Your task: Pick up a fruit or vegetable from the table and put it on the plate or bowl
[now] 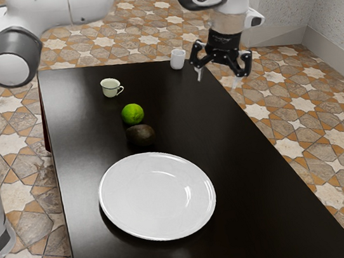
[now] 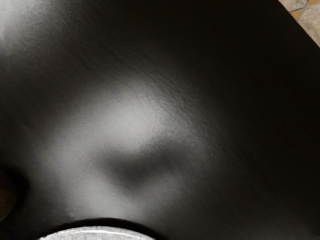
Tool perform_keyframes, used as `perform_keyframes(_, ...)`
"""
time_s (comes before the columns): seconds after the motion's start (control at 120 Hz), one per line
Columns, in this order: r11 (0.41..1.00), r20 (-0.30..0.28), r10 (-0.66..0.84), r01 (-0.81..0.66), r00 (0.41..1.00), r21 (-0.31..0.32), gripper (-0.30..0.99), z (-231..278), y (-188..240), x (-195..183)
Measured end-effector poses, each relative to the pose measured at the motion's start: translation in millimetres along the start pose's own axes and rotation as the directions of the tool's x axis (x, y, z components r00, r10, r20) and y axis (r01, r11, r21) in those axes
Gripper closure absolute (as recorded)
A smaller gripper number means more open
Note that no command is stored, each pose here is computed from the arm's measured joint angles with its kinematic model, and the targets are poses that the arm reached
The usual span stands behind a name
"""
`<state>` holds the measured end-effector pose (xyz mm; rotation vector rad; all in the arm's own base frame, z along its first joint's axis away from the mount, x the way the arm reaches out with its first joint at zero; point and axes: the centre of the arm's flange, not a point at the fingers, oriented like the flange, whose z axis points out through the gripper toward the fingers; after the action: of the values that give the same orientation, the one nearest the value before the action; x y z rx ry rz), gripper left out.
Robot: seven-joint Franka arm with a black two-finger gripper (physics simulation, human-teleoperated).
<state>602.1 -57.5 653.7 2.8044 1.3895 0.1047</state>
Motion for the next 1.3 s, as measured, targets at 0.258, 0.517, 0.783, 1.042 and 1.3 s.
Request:
perform_keyframes(0.258,0.980,0.030,-0.197,0.197,0.980,-0.017,0.00,0,18,-28)
perform_keyframes(0.517,0.989,0.057,-0.148,0.147,0.987,0.022,0.00,19,-51,68)
perform_keyframes(0.783,0.963,0.227,0.246,-0.265,0.942,0.056,0.00,97,-117,99)
perform_keyframes(1.042,0.875,0.105,0.483,-0.477,0.869,-0.078,0.00,99,-223,127)
perform_keyframes(1.3,0.698,0.112,0.716,-0.708,0.689,-0.112,0.00,142,-234,125)
